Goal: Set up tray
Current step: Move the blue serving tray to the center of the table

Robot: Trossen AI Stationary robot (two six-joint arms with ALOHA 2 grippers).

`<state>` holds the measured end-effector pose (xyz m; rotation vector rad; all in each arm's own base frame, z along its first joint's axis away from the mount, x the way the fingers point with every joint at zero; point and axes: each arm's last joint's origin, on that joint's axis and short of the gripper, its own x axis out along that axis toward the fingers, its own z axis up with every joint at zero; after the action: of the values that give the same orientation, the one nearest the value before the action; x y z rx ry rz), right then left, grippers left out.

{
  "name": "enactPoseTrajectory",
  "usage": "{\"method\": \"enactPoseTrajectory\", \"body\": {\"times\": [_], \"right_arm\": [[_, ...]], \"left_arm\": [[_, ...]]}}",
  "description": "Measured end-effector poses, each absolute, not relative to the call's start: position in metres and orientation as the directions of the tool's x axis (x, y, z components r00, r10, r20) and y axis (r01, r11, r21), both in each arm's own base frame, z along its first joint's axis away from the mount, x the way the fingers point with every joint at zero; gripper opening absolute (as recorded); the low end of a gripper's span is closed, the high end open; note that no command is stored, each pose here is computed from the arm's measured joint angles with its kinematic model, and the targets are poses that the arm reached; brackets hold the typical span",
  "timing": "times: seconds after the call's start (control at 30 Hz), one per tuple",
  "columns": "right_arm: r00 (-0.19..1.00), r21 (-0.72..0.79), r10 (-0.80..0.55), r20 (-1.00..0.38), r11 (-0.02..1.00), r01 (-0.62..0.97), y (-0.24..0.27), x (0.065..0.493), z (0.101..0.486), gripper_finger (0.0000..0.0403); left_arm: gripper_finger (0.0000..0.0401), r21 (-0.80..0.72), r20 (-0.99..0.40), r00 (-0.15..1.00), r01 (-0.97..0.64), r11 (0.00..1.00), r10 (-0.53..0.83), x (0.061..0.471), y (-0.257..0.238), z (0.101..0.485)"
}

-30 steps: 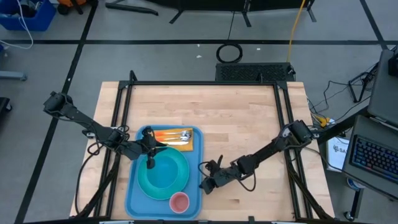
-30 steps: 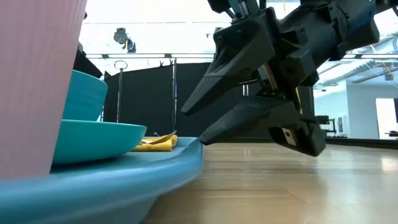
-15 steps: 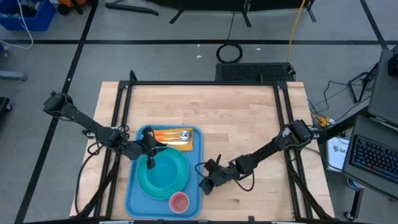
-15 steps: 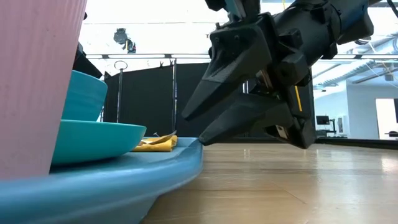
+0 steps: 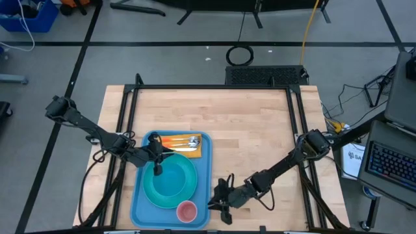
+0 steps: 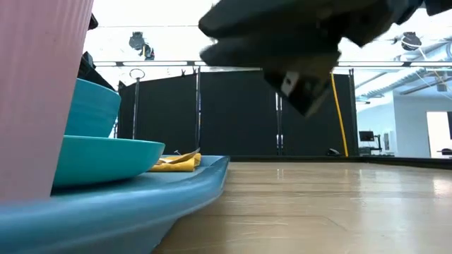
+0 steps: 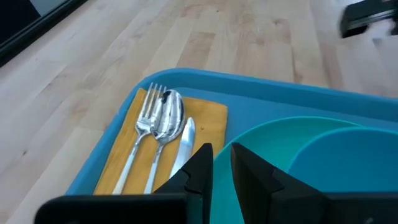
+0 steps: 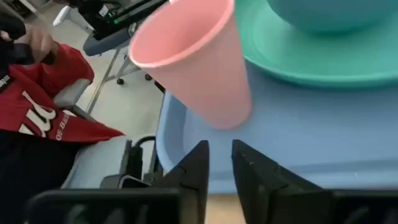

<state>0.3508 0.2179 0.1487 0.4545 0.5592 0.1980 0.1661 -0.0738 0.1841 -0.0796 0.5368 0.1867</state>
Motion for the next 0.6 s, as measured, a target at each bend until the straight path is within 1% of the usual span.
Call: {"method": "enactPoseTrajectory", "body": {"times": [0.1, 0.17, 0.27, 0.37, 0.5, 0.6], "right_arm": [[0.833, 0.460, 0.319, -0.452, 0.884, -0.089, 0.222, 0.355, 0.157, 0.0026], [0.810, 0.446, 0.331, -0.484, 0.890, -0.097, 0.224, 0.358, 0.162, 0.0007], [0.785, 0.431, 0.333, -0.522, 0.897, -0.094, 0.229, 0.368, 0.162, 0.0003], [0.748, 0.482, 0.403, -0.527, 0.867, -0.128, 0.235, 0.385, 0.156, 0.0001], [0.712, 0.537, 0.444, -0.543, 0.836, -0.112, 0.239, 0.404, 0.138, 0.0000], [0.707, 0.568, 0.450, -0.545, 0.818, -0.083, 0.240, 0.407, 0.136, 0.0000]], "left_arm": [[0.0063, -0.030, -0.509, 0.847, -0.198, 0.980, 0.156, 0.167, -0.074, 0.185], [0.0063, -0.032, -0.505, 0.849, -0.197, 0.980, 0.154, 0.167, -0.074, 0.185], [0.0063, -0.035, -0.500, 0.853, -0.195, 0.980, 0.152, 0.167, -0.074, 0.186], [0.0063, -0.035, -0.499, 0.853, -0.194, 0.980, 0.152, 0.167, -0.074, 0.186], [0.0063, -0.034, -0.501, 0.852, -0.194, 0.980, 0.151, 0.167, -0.074, 0.186], [0.0063, -0.040, -0.503, 0.853, -0.187, 0.982, 0.142, 0.167, -0.075, 0.186]]}}
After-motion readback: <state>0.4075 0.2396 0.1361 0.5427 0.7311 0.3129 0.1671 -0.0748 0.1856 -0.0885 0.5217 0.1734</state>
